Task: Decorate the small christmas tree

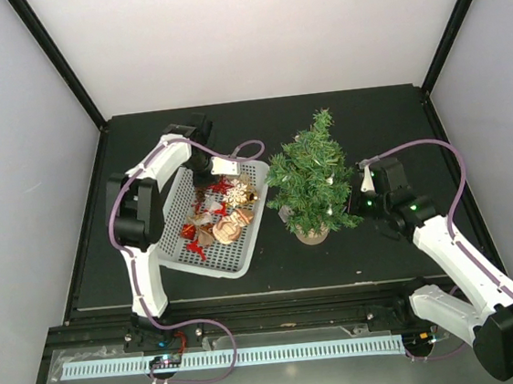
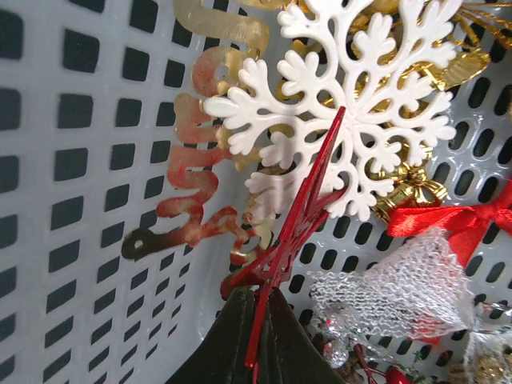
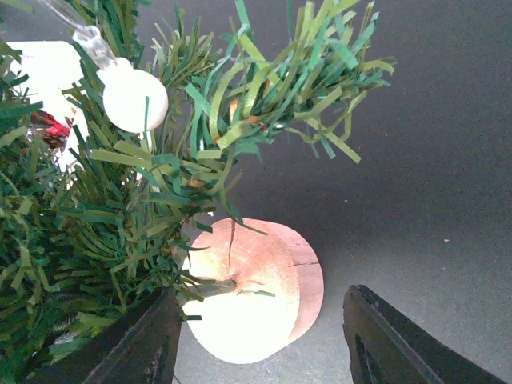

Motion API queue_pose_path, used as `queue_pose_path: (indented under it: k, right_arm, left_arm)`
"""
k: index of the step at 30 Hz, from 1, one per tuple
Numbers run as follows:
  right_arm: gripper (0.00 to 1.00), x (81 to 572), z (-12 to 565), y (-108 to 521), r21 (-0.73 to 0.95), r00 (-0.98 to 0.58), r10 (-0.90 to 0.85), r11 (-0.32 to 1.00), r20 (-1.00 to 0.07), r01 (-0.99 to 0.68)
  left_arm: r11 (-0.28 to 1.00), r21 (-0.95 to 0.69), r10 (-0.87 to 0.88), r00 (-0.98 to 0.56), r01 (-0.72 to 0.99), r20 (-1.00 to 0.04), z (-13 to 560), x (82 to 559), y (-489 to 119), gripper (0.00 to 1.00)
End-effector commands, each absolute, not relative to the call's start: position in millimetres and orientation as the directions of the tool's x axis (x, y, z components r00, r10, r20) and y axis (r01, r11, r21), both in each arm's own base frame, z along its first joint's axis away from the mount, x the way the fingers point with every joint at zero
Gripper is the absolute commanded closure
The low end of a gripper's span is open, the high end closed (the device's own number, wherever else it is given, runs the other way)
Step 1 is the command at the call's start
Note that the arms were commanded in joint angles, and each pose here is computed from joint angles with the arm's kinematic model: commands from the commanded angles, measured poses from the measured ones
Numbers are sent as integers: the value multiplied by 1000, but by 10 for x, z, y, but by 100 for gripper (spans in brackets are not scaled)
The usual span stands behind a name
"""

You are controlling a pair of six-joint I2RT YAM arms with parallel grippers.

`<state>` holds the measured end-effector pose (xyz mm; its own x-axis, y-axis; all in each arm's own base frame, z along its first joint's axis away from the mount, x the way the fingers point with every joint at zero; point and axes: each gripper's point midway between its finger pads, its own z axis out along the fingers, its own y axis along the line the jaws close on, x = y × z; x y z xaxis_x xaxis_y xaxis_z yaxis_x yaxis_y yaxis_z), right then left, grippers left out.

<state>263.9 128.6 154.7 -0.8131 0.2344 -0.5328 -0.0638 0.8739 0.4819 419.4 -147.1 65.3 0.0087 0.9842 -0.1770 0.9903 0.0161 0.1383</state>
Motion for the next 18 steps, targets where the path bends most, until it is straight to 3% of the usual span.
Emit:
queue_pose_path:
  k: [1,12,18]
  right_arm:
    - [43,2649,1611,1315,502,-801,244,861,-547,-80]
    - [43,2608,1684,1281,498,-785,249,863,-567,-86]
    - [43,2578,1725,1275,504,-780,254,859,-572,-90]
  left_arm:
    - [27,132,977,3,991,-215,911,4060,-1525,99]
    - [88,200,967,-35,976,-254,1403,4077,-1495,99]
    - [90,218,986,-56,972,-157,1389,4030,-1302,98]
